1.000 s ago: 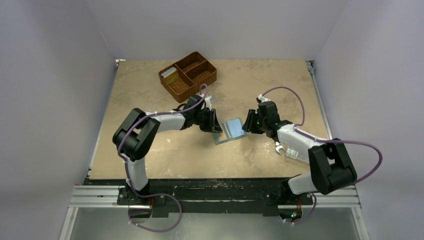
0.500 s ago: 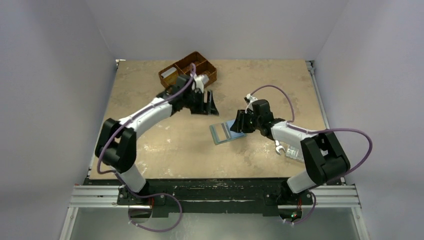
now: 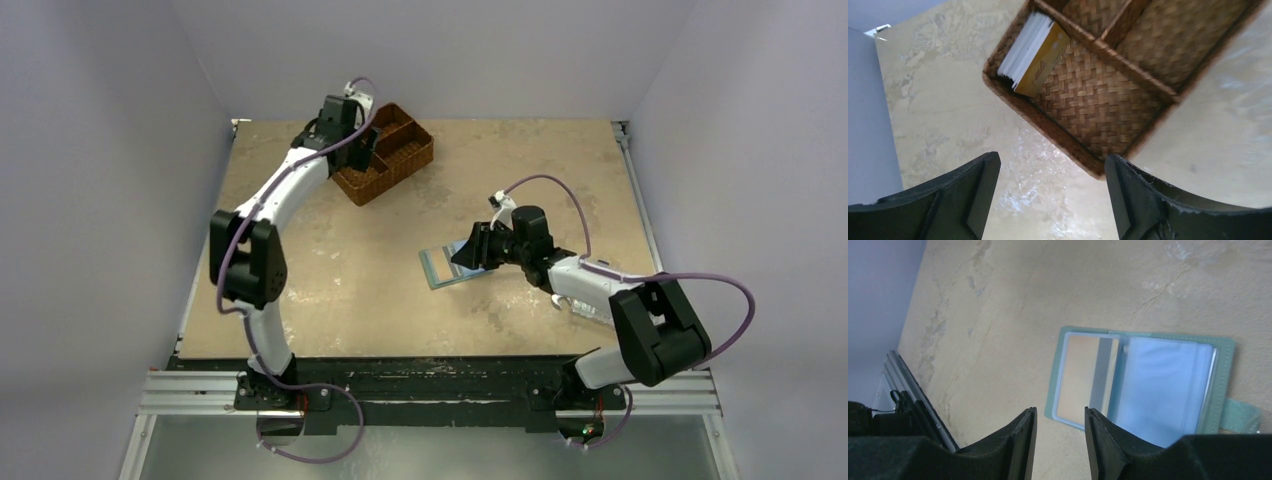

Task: Put the credit cards into the card holder
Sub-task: Pick up the credit card from the storage box.

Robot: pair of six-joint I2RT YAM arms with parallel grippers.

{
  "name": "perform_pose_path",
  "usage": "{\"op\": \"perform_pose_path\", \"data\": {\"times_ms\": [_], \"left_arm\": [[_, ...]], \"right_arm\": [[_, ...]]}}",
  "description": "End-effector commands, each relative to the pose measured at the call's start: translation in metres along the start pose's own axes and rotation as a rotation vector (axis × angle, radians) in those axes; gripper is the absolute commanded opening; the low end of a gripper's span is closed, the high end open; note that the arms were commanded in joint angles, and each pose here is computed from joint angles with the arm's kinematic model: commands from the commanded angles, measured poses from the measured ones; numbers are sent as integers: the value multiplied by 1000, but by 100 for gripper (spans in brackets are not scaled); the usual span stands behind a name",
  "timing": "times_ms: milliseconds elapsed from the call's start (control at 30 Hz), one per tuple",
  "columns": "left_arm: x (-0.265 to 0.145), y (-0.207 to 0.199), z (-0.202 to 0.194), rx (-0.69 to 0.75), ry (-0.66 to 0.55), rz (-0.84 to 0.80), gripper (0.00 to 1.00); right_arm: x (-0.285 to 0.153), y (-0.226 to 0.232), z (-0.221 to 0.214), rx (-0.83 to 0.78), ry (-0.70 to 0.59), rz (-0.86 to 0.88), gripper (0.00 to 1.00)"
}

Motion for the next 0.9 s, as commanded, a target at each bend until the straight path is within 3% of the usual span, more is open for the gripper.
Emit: {"op": "perform_pose_path", "data": {"times_ms": [0,133,367,633,867], "left_arm": [[36,17,-10,251,119,72,80],[60,25,-10,303,216,122,76],[87,24,-16,350,269,156,76],[107,19,-23,387,285,163,68],[121,15,-29,419,294,191,69]], "right_arm": [[-5,18,-7,-14,-1,122,47],[-5,22,-12,-8,9,164,47],[-5,25,-19,8,34,206,47],[-1,24,-20,12,45,205,47],[2,20,-19,9,45,188,46]]}}
Point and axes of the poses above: each gripper's point midway between its finger pads, its own x axis out along the fingers, its own y axis along the line the jaws close on, z = x × y, the point moved 2 cm from there along -x, back along the fingers, and after that the axes turned 12 degrees about x, right-handed, at the moved point
